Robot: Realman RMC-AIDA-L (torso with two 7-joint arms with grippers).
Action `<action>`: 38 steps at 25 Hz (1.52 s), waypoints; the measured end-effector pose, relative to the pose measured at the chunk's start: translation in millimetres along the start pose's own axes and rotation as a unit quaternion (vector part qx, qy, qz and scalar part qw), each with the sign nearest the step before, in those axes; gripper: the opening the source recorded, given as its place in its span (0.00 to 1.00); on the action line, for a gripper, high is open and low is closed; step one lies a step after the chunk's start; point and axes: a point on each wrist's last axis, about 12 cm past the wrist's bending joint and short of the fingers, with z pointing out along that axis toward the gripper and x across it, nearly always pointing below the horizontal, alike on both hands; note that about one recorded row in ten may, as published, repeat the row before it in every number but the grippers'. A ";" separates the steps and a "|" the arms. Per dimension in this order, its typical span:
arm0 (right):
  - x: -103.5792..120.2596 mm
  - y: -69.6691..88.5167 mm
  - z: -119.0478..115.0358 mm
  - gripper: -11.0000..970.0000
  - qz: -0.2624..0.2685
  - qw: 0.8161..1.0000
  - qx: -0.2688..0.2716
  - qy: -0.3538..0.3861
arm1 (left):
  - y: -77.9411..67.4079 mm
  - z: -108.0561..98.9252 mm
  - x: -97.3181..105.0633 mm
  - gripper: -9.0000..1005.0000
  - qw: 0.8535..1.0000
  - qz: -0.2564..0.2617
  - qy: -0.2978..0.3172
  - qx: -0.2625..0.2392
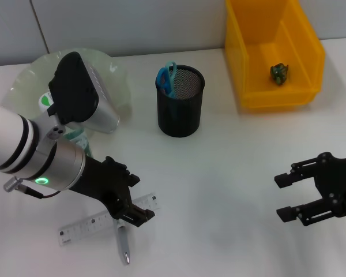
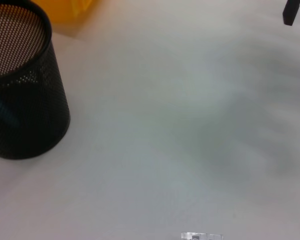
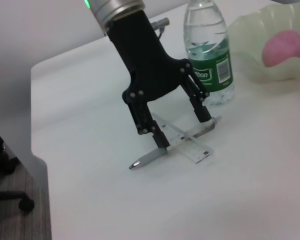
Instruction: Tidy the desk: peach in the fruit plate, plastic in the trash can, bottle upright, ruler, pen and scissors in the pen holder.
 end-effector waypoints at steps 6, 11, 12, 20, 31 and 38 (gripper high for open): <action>-4.4 -0.5 2.6 0.75 -0.009 1.000 -0.002 0.002 | 0.5 2.9 -1.6 0.81 1.000 0.003 -0.003 -0.007; -4.0 -1.3 3.3 0.75 -0.007 1.000 0.000 0.002 | 1.3 6.0 -1.7 0.81 1.000 0.005 -0.002 -0.009; -3.9 -1.5 2.8 0.75 -0.006 1.000 0.001 0.000 | 1.3 6.0 -1.7 0.81 1.000 0.005 -0.002 -0.009; -2.9 -1.7 2.4 0.75 -0.003 1.000 0.003 -0.002 | -1.3 23.2 -4.0 0.81 0.999 0.037 0.018 -0.016; -3.0 -1.7 3.3 0.75 0.000 1.000 0.002 -0.004 | -3.0 28.6 0.6 0.81 0.997 0.056 0.044 -0.028; -3.9 -1.8 3.8 0.75 0.000 1.000 0.002 -0.006 | -3.5 26.9 2.0 0.81 0.996 0.063 0.056 -0.026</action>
